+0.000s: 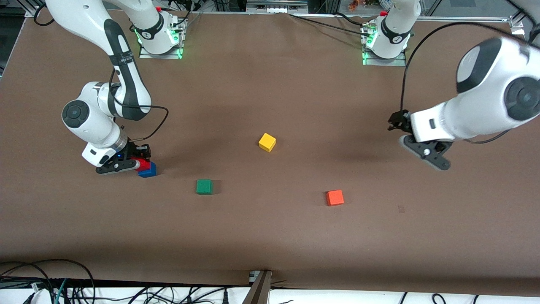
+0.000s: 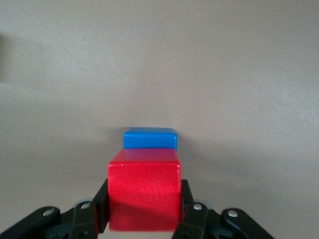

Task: Pass red block to right arm, stack on blue
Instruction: 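Open the right gripper to release the red cube on the blue cube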

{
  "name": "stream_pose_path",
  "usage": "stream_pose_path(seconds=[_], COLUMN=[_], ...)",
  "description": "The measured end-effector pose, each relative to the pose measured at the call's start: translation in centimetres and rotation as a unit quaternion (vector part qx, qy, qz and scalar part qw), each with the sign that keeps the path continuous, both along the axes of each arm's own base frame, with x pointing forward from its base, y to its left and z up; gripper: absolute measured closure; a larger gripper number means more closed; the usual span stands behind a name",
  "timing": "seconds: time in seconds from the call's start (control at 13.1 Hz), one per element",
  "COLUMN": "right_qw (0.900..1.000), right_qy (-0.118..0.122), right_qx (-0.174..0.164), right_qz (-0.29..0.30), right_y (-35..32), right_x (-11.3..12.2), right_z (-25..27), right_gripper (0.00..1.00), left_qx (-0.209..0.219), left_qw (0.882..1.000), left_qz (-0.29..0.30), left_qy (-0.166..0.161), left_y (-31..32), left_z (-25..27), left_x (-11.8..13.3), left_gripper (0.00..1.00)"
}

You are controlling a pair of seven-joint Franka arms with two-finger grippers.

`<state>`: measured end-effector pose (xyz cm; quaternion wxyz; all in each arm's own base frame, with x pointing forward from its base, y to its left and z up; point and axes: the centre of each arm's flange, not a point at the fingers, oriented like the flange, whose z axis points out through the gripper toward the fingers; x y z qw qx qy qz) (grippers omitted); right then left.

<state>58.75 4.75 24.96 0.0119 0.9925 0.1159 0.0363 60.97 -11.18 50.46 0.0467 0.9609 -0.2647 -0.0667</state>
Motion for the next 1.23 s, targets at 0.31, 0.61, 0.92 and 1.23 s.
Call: stream_pose_path(seconds=[0.31, 0.61, 0.92, 1.23], right_qw=[1.0, 1.0, 1.0, 1.0], right_qy=[-0.004, -0.006, -0.006, -0.007], right_qx=[-0.001, -0.001, -0.001, -0.002], right_qz=[0.001, 0.002, 0.001, -0.003], right_y=[0.2, 0.2, 0.2, 0.0], right_x=[0.1, 0.1, 0.1, 0.1], right_z=[-0.1, -0.1, -0.1, -0.1], right_gripper=[0.44, 0.44, 0.44, 0.44], left_qx=[0.024, 0.04, 0.058, 0.076], left_qw=[0.998, 0.994, 0.987, 0.981], left_qz=[0.031, 0.089, 0.147, 0.178], left_qy=[-0.054, -0.053, -0.038, -0.029], left_y=[2.7, 9.8, 15.2, 12.2], left_z=[6.6, 10.7, 10.2, 9.3], left_x=[-0.9, -1.3, -1.5, -2.4], left_gripper=[0.0, 0.0, 0.0, 0.0])
